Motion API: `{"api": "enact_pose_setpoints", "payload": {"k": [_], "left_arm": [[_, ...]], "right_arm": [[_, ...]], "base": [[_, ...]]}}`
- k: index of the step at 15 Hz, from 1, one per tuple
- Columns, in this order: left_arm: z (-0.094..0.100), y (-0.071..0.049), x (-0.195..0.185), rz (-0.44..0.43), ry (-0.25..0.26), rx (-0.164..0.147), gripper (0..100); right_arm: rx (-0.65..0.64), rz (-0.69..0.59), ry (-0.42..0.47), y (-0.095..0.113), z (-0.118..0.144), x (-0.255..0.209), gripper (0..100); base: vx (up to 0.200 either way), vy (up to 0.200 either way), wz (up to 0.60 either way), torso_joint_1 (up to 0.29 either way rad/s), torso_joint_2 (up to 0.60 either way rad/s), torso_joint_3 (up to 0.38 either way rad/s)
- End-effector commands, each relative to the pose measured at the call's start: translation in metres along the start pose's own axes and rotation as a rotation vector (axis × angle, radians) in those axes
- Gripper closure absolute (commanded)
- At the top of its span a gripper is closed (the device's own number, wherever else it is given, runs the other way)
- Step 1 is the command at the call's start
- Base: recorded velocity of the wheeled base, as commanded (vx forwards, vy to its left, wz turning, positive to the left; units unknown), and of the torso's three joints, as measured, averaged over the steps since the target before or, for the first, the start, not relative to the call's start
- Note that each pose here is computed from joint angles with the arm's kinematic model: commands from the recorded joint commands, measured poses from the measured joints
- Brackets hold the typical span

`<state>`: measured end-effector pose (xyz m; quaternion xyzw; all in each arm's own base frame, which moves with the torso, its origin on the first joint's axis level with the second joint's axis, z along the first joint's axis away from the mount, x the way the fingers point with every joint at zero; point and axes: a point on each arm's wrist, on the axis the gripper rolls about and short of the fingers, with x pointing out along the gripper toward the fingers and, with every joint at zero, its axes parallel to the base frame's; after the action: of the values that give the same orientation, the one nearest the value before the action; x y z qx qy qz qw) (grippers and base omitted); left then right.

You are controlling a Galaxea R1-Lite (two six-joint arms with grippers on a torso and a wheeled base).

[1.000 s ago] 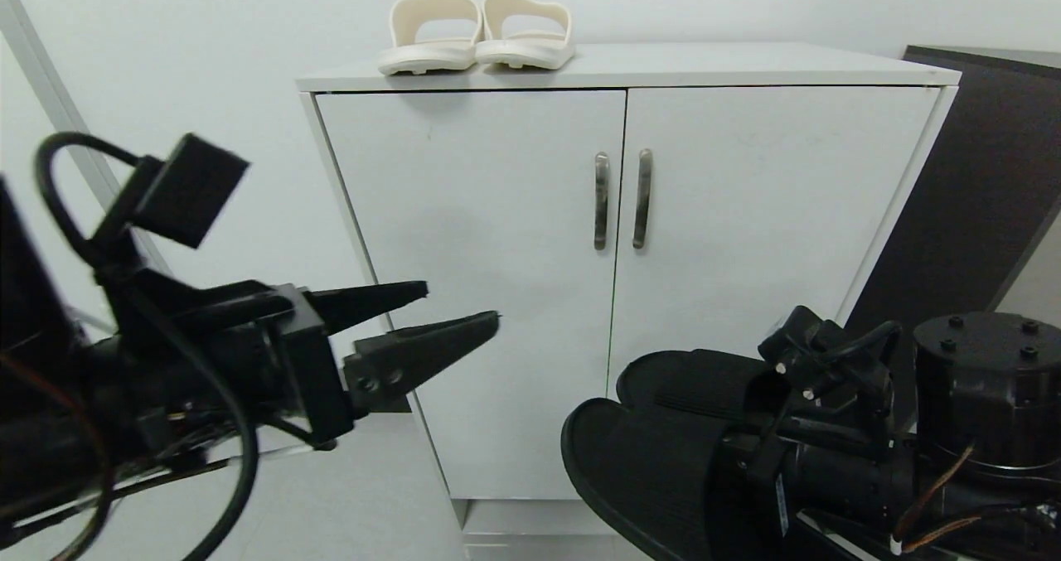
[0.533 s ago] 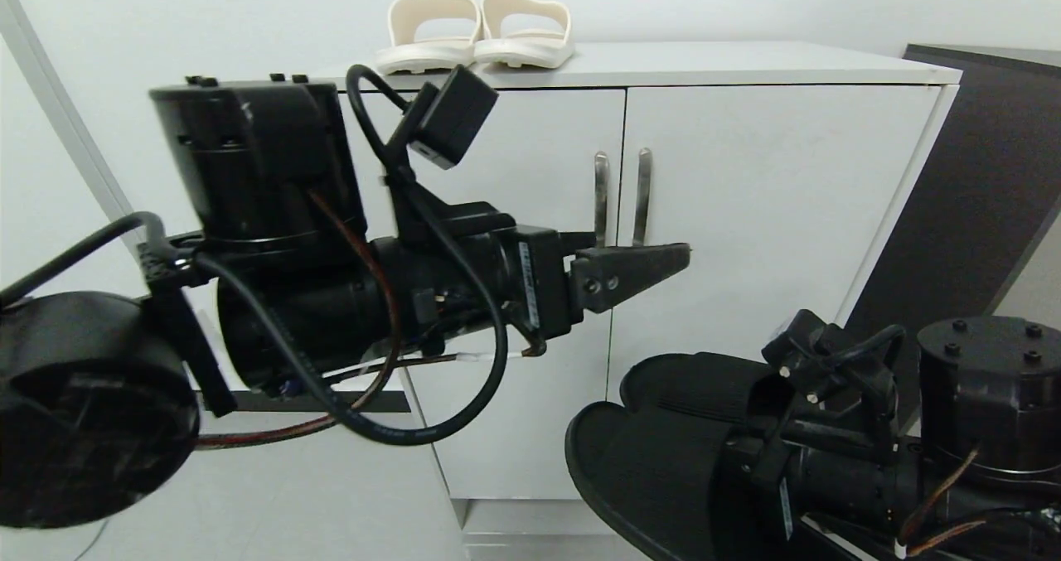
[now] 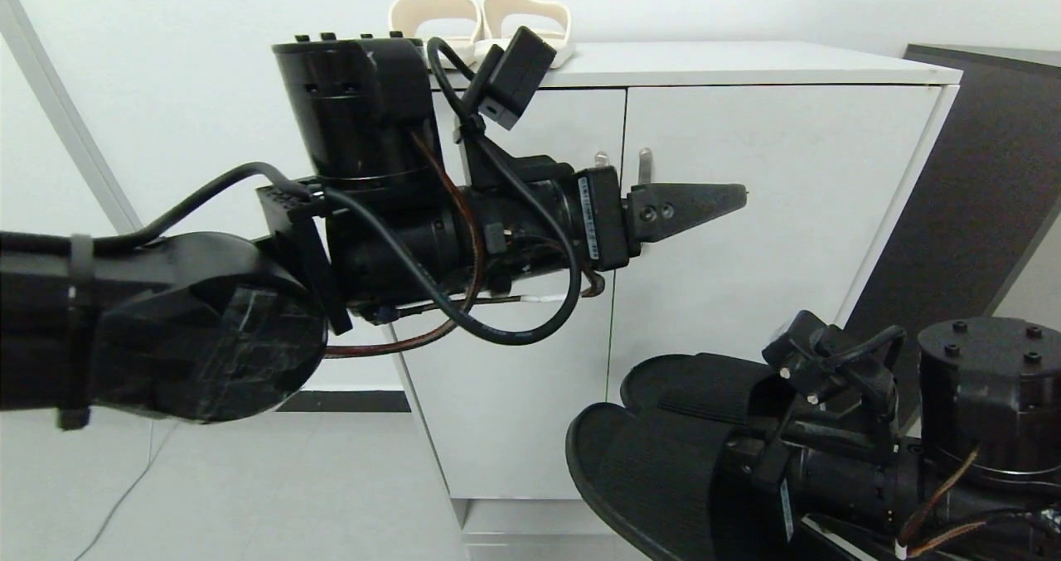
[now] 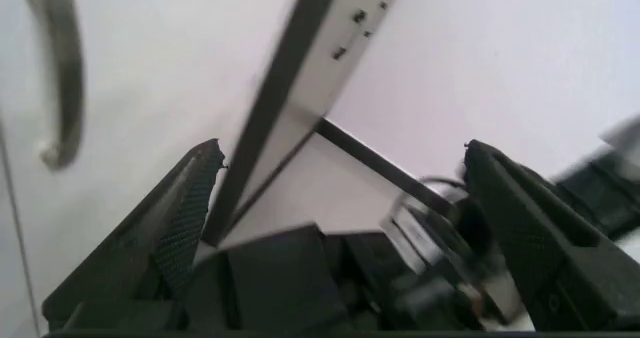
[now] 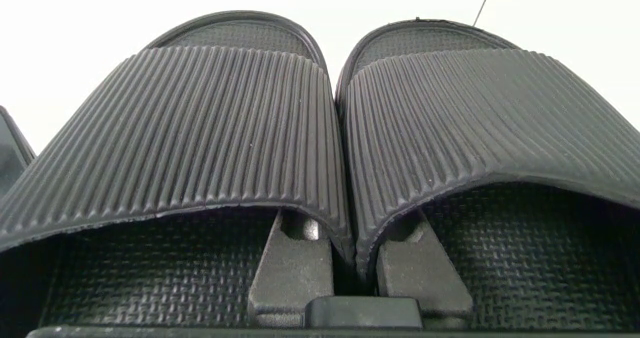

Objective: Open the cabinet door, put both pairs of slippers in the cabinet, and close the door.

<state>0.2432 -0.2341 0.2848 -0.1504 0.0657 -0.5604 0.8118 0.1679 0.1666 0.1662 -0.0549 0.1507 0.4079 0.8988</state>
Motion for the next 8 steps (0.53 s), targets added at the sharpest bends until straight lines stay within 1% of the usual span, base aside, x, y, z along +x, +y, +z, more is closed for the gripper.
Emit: {"api": "enact_pose_setpoints", "payload": {"k": [1,3,4,6,7,8], "left_arm": [[-0.004,0.01,0.014,0.039,-0.004,-0.001,0],[0.001,0.009,0.017,0.062,-0.008,0.0,0],[0.002,0.011,0.019,0.088,-0.003,0.007,0],[-0.001,0.02,0.028,0.17,-0.018,0.044,0],[-0.001,0.02,0.03,0.175,-0.019,0.049,0],[-0.002,0.024,0.034,0.188,-0.02,0.049,0]], "right_arm": [[-0.001,0.001,0.0,0.0,0.0,0.0,100],[-0.001,0.001,0.0,0.0,0.0,0.0,100],[-0.001,0.001,0.0,0.0,0.0,0.0,100],[-0.001,0.001,0.0,0.0,0.0,0.0,100],[-0.001,0.001,0.002,0.0,0.0,0.001,100],[-0.001,0.001,0.002,0.0,0.0,0.001,100]], "base": [[0.0,0.0,0.0,0.0,0.0,0.0],[0.0,0.0,0.0,0.0,0.0,0.0],[0.0,0.0,0.0,0.0,0.0,0.0],[0.0,0.0,0.0,0.0,0.0,0.0],[0.0,0.0,0.0,0.0,0.0,0.0],[0.0,0.0,0.0,0.0,0.0,0.0]]}}
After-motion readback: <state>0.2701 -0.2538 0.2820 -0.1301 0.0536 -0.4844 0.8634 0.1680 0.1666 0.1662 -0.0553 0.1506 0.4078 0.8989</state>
